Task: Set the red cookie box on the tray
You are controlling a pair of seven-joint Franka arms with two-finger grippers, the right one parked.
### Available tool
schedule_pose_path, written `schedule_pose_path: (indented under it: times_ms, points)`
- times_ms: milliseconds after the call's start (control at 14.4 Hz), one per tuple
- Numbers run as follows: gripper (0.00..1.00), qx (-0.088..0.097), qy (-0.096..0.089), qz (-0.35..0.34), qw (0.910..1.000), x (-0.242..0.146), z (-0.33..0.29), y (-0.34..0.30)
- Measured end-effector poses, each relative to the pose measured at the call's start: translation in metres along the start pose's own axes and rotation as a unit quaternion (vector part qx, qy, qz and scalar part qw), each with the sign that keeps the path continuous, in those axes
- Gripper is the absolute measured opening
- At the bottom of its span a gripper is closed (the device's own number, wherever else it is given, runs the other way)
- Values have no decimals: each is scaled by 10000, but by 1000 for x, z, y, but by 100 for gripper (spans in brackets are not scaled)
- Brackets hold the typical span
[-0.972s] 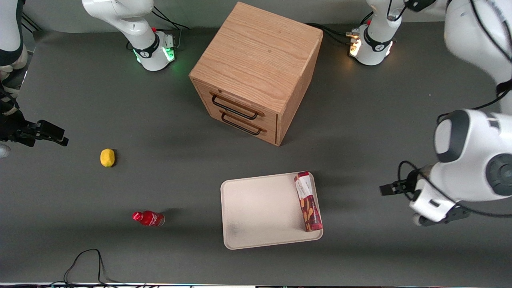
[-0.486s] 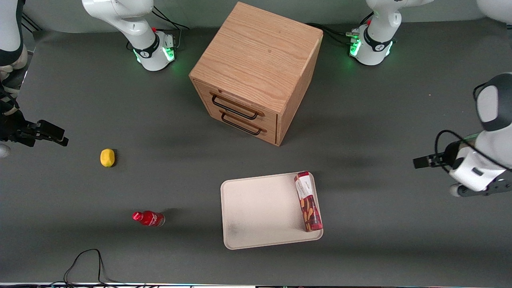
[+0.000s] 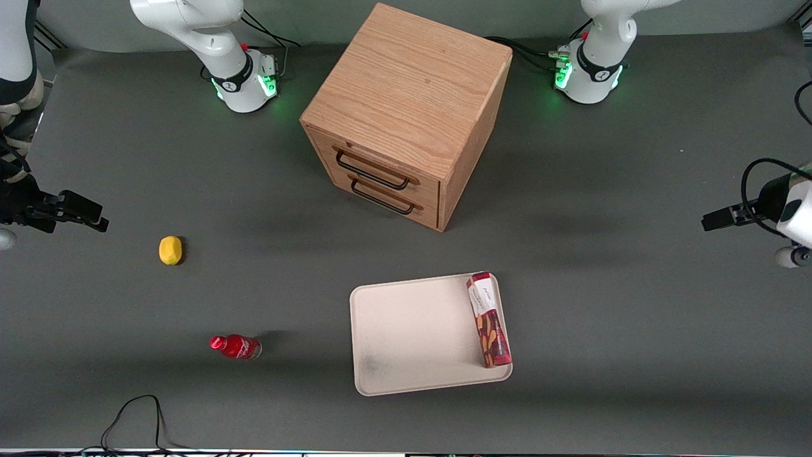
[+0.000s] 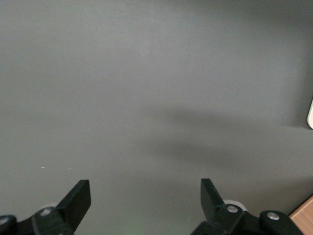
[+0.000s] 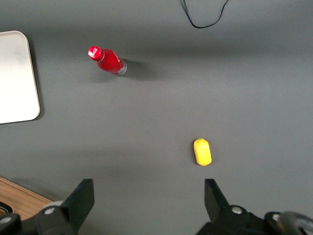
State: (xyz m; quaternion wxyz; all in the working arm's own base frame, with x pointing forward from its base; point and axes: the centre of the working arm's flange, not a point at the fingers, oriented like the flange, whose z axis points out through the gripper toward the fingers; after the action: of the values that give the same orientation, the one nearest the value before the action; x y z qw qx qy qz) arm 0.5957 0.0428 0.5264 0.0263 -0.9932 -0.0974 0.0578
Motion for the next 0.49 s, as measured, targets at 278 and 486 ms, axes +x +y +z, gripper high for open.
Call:
schedule_pose_path:
  times_ms: [278,486]
  points:
    - [100,34,1,-54,10000,-3,-6,-5]
    - [100,73,83,-82,9999,-3,-13,-4]
